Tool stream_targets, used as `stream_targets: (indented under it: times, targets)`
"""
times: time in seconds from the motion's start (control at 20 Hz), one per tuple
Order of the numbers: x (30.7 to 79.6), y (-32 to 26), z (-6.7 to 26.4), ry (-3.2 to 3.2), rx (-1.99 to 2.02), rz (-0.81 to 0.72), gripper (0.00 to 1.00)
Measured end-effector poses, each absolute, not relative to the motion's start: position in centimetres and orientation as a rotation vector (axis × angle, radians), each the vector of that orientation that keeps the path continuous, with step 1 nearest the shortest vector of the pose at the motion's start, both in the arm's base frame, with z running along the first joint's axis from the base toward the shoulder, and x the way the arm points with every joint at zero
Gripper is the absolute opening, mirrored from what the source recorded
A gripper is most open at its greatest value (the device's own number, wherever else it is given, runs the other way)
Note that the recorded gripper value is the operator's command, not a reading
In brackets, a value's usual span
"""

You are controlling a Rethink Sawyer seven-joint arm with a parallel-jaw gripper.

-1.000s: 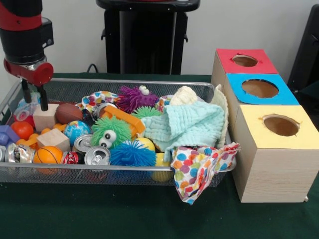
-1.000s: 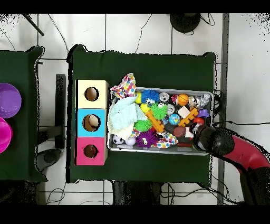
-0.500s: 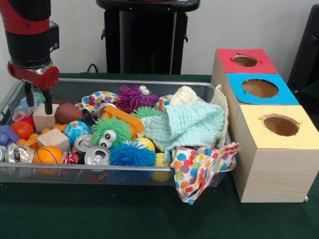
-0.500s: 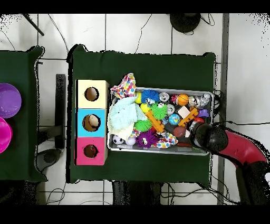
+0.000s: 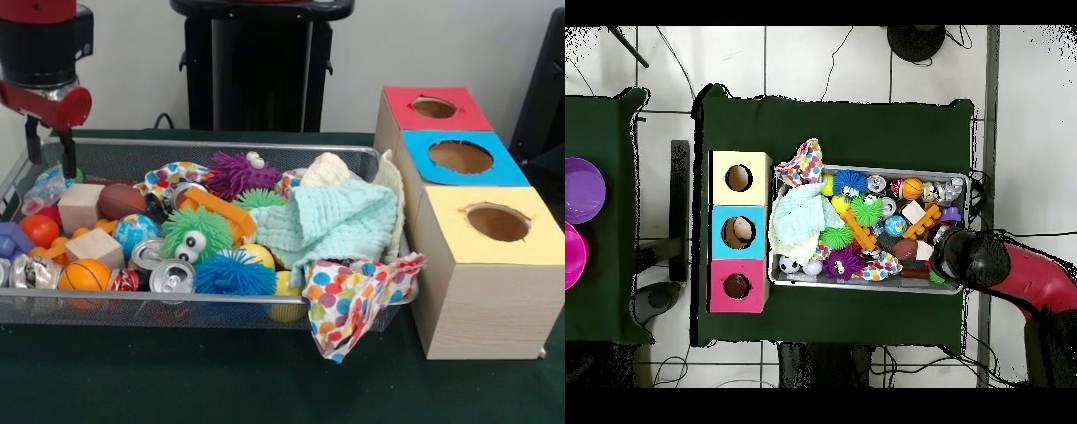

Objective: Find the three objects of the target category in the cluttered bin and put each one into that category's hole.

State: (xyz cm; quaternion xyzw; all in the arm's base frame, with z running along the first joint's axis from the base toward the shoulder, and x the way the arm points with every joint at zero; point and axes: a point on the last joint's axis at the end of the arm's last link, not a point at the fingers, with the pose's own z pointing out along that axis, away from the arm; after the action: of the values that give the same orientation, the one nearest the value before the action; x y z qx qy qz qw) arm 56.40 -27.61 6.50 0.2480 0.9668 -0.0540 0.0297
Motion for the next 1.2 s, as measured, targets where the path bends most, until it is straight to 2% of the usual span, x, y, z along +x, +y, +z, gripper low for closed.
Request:
stream_targets:
  times: [0.3, 0.55, 1.2]
  targets:
    - [57.8, -26.1, 9.3, 2.970, 0.728, -0.190, 1.00]
    - [58.6, -25.0, 9.9, 2.964, 0.712, -0.183, 1.00]
    - [58.8, -18.9, 4.7, 3.054, 0.638, -0.088, 1.00]
